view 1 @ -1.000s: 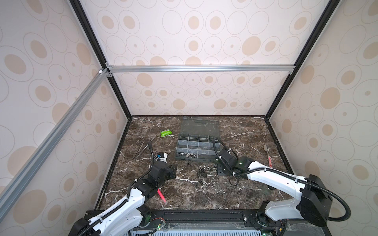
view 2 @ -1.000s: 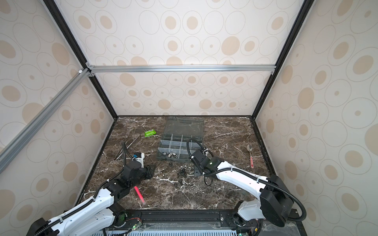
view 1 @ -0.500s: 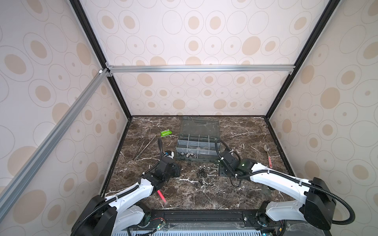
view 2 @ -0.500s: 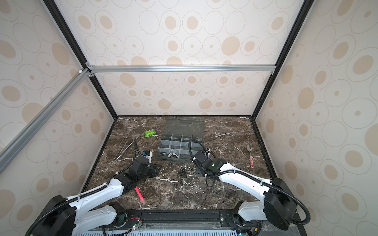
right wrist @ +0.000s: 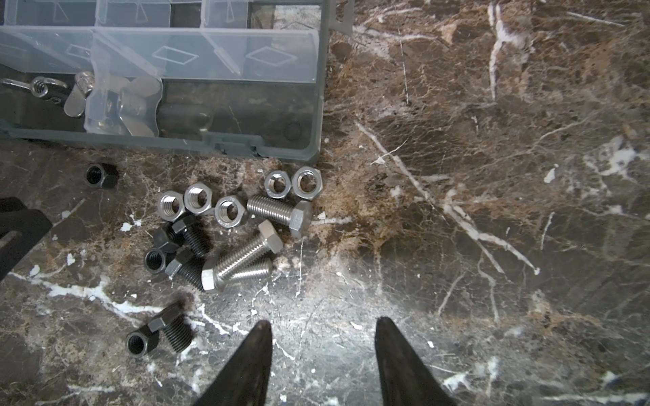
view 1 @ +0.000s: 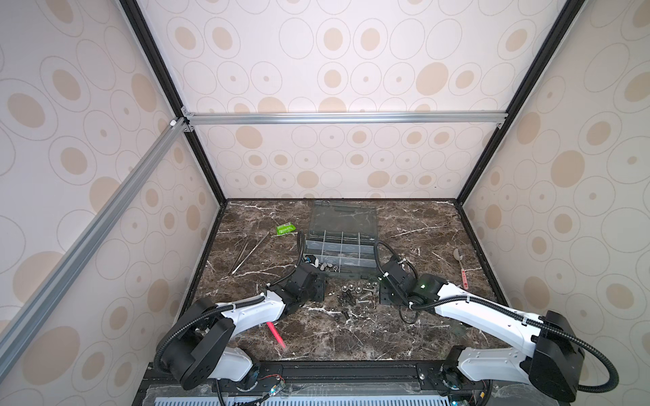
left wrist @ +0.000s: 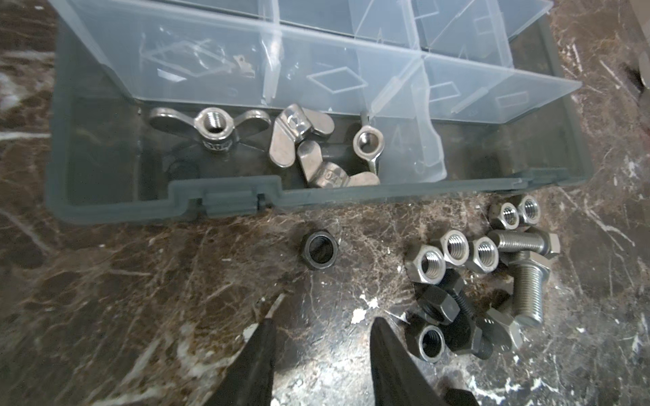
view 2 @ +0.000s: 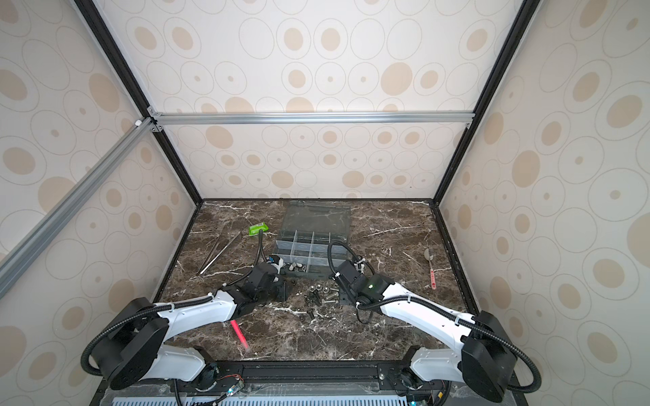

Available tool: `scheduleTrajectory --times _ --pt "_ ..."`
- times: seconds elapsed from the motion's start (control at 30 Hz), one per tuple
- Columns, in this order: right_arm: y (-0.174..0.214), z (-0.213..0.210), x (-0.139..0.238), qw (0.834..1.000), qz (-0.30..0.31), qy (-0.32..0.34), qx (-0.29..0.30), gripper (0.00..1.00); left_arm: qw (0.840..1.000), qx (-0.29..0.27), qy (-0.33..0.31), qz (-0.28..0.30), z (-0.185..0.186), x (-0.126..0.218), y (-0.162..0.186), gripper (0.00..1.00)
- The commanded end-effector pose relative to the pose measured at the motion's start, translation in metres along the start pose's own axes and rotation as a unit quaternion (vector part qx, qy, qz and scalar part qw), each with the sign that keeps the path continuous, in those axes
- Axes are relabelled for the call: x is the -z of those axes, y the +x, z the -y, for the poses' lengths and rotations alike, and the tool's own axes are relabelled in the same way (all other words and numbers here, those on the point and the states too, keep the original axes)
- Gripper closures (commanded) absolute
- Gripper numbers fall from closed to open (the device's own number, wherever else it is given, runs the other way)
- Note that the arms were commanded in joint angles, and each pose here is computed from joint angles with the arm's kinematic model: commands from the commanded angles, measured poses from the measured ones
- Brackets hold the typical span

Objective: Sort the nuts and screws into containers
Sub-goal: 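Lower the left gripper onto a black hex nut beside the pile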

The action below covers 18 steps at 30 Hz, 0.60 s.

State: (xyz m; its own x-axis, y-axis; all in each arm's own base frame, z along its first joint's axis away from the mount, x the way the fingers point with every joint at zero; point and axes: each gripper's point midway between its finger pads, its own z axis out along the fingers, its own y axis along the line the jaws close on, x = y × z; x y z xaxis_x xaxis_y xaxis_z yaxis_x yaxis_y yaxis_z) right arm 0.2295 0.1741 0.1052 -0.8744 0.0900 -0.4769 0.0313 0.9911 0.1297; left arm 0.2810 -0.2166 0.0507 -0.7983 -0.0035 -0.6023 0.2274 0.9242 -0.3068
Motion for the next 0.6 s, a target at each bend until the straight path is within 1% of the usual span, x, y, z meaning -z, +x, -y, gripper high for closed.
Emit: scheduleTrajectory --times 0.0,0.27,0.57 --pt "0.004 0.013 0.0 1.0 -0.001 0.02 -0.009 0.49 0.999 -0.022 0.008 0.022 0.015 -0.005 -0.02 0.53" --pt "0.005 0.013 0.001 1.0 -0.003 0.018 -0.011 0.49 0.998 -0.063 -0.028 0.004 0.013 -0.024 -0.023 0.53" --pt "0.006 0.016 0.002 1.0 0.0 0.021 -0.012 0.49 0.994 -0.094 -0.051 -0.009 0.007 -0.037 -0.02 0.54"
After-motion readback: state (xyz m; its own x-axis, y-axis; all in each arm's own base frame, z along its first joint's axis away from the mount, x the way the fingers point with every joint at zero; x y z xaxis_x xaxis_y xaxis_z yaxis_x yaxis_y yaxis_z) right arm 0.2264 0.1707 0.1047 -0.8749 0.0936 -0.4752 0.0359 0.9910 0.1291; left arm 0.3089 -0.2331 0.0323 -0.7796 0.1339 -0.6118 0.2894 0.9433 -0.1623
